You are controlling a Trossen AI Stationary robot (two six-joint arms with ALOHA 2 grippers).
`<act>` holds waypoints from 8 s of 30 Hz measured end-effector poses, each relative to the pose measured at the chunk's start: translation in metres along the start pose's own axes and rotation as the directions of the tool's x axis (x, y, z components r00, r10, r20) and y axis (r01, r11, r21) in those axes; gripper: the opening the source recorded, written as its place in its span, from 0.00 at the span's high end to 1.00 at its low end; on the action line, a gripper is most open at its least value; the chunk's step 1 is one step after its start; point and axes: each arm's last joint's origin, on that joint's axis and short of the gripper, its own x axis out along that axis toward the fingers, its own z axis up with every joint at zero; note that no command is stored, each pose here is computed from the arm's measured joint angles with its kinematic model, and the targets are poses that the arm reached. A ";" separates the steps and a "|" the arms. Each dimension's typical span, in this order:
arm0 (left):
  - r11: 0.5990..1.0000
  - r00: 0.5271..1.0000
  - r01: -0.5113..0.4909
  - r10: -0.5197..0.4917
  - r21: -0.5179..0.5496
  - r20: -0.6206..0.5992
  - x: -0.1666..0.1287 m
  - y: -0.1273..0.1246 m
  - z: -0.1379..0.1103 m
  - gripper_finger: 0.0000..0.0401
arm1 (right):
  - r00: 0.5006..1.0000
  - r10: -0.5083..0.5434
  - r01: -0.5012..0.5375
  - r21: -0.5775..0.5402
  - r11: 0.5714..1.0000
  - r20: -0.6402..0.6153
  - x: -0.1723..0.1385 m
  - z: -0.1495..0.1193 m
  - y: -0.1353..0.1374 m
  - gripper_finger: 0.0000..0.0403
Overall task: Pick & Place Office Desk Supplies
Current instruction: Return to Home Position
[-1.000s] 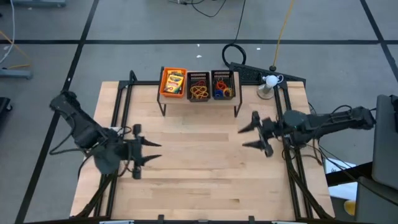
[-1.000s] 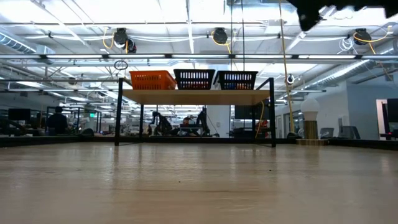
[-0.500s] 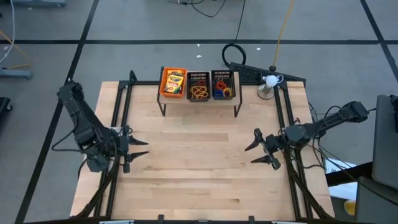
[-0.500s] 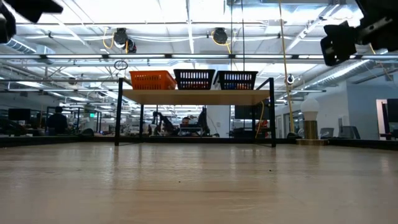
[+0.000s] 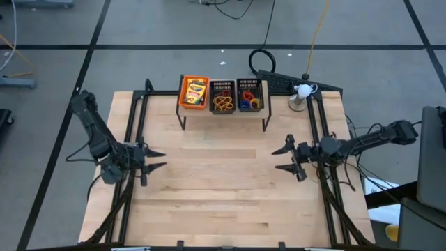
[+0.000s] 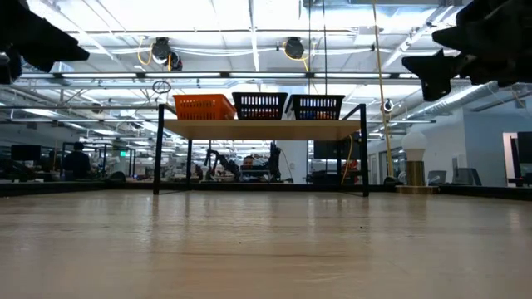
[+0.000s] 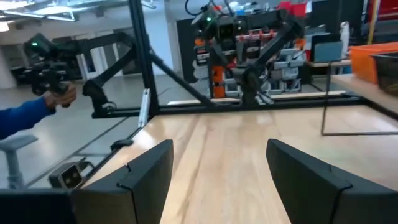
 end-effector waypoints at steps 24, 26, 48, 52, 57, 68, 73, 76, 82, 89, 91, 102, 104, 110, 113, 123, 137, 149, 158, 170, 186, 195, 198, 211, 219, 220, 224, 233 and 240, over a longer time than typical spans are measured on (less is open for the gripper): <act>0.997 0.998 0.062 -0.061 -0.054 0.021 -0.004 0.019 -0.017 0.63 | 0.987 -0.142 0.145 0.046 0.988 -0.079 0.003 -0.008 -0.027 0.38; 0.997 0.998 0.059 -0.058 -0.055 0.017 -0.004 0.019 -0.018 0.63 | 0.985 -0.147 0.151 0.044 0.988 -0.089 0.004 -0.010 -0.028 0.38; 0.972 0.968 0.226 -0.231 -0.062 -0.100 -0.005 0.015 -0.023 0.63 | 0.985 -0.146 0.149 0.024 0.989 -0.093 0.004 -0.010 -0.028 0.38; 0.967 0.961 0.246 -0.252 -0.064 -0.112 -0.005 0.015 -0.023 0.63 | 0.985 -0.147 0.150 0.024 0.988 -0.095 0.004 -0.010 -0.028 0.38; 0.967 0.961 0.247 -0.253 -0.064 -0.112 -0.005 0.015 -0.023 0.63 | 0.989 -0.138 0.140 0.041 0.989 -0.050 0.000 -0.004 -0.026 0.38; 0.967 0.961 0.247 -0.253 -0.065 -0.113 -0.005 0.015 -0.023 0.63 | 0.941 -0.275 0.305 0.140 0.942 -0.198 -0.025 -0.017 -0.027 0.38; 0.967 0.961 0.248 -0.254 -0.064 -0.113 -0.005 0.015 -0.023 0.63 | 0.953 -0.286 0.291 0.034 0.956 -0.094 -0.031 -0.008 -0.025 0.38; 0.967 0.961 0.248 -0.254 -0.064 -0.113 -0.005 0.015 -0.023 0.63 | 0.972 -0.225 0.221 -0.059 0.973 -0.067 -0.034 -0.006 -0.023 0.38; 0.967 0.961 0.248 -0.254 -0.063 -0.114 -0.005 0.014 -0.023 0.63 | 0.980 -0.197 0.192 -0.140 0.971 -0.023 -0.038 -0.002 -0.021 0.38; 0.964 0.960 0.254 -0.262 -0.080 -0.100 -0.005 0.014 -0.022 0.63 | 0.980 -0.197 0.193 -0.163 0.968 -0.005 -0.037 0.000 -0.021 0.38; 0.963 0.960 0.256 -0.263 -0.079 -0.101 -0.005 0.013 -0.022 0.63 | 0.981 -0.196 0.194 -0.162 0.968 0.002 -0.037 0.001 -0.021 0.38; 0.964 0.960 0.255 -0.263 -0.079 -0.101 -0.005 0.013 -0.022 0.63 | 0.981 -0.194 0.195 -0.162 0.967 0.021 -0.037 0.002 -0.021 0.38; 0.964 0.960 0.255 -0.263 -0.079 -0.101 -0.005 0.013 -0.022 0.63 | 0.981 -0.194 0.195 -0.162 0.967 0.020 -0.037 0.002 -0.021 0.38; 0.964 0.960 0.255 -0.263 -0.080 -0.101 -0.005 0.013 -0.022 0.63 | 0.981 -0.194 0.195 -0.161 0.967 0.023 -0.037 0.003 -0.021 0.38; 0.964 0.960 0.255 -0.262 -0.081 -0.101 -0.005 0.013 -0.022 0.63 | 0.981 -0.194 0.195 -0.161 0.967 0.023 -0.037 0.003 -0.021 0.38; 0.982 0.983 0.174 -0.179 -0.078 -0.052 -0.005 0.016 -0.020 0.63 | 0.981 -0.194 0.195 -0.161 0.967 0.023 -0.037 0.003 -0.021 0.38; 0.978 0.971 0.202 -0.207 0.059 0.119 0.036 0.037 -0.026 0.63 | 0.981 -0.194 0.195 -0.161 0.967 0.023 -0.037 0.003 -0.021 0.38; 0.977 0.931 0.173 -0.204 0.127 0.302 0.039 0.070 -0.037 0.63 | 0.981 -0.194 0.196 -0.161 0.967 0.028 -0.037 0.003 -0.021 0.38; 0.991 0.946 0.105 -0.125 0.084 0.299 0.041 0.077 -0.037 0.63 | 0.981 -0.193 0.195 -0.161 0.967 0.029 -0.037 0.003 -0.021 0.38; 0.989 0.963 0.105 -0.127 0.105 0.237 0.046 0.076 -0.041 0.63 | 0.981 -0.193 0.195 -0.161 0.968 0.029 -0.037 0.003 -0.021 0.38; 0.989 0.963 0.104 -0.127 0.107 0.238 0.046 0.076 -0.041 0.63 | 0.981 -0.193 0.195 -0.161 0.967 0.029 -0.037 0.003 -0.021 0.38; 0.989 0.963 0.104 -0.127 0.107 0.238 0.046 0.076 -0.041 0.63 | 0.981 -0.193 0.195 -0.161 0.967 0.029 -0.037 0.003 -0.021 0.38; 0.989 0.963 0.104 -0.127 0.107 0.238 0.046 0.076 -0.041 0.63 | 0.981 -0.193 0.195 -0.161 0.967 0.029 -0.037 0.003 -0.021 0.38; 0.989 0.963 0.104 -0.127 0.107 0.238 0.046 0.076 -0.041 0.63 | 0.981 -0.193 0.195 -0.161 0.967 0.029 -0.037 0.003 -0.021 0.38; 0.989 0.963 0.105 -0.128 0.107 0.238 0.046 0.076 -0.041 0.63 | 0.981 -0.193 0.195 -0.161 0.967 0.029 -0.037 0.003 -0.021 0.38; 0.989 0.963 0.105 -0.128 0.107 0.238 0.046 0.076 -0.041 0.63 | 0.981 -0.193 0.195 -0.161 0.967 0.029 -0.037 0.003 -0.021 0.38; 0.989 0.963 0.105 -0.128 0.107 0.238 0.046 0.076 -0.041 0.63 | 0.981 -0.193 0.195 -0.161 0.967 0.029 -0.037 0.003 -0.021 0.38; 0.989 0.963 0.105 -0.128 0.107 0.238 0.046 0.076 -0.041 0.63 | 0.981 -0.193 0.195 -0.161 0.967 0.029 -0.037 0.003 -0.021 0.38; 0.989 0.963 0.105 -0.128 0.107 0.238 0.046 0.076 -0.041 0.63 | 0.981 -0.193 0.195 -0.161 0.967 0.029 -0.037 0.003 -0.021 0.38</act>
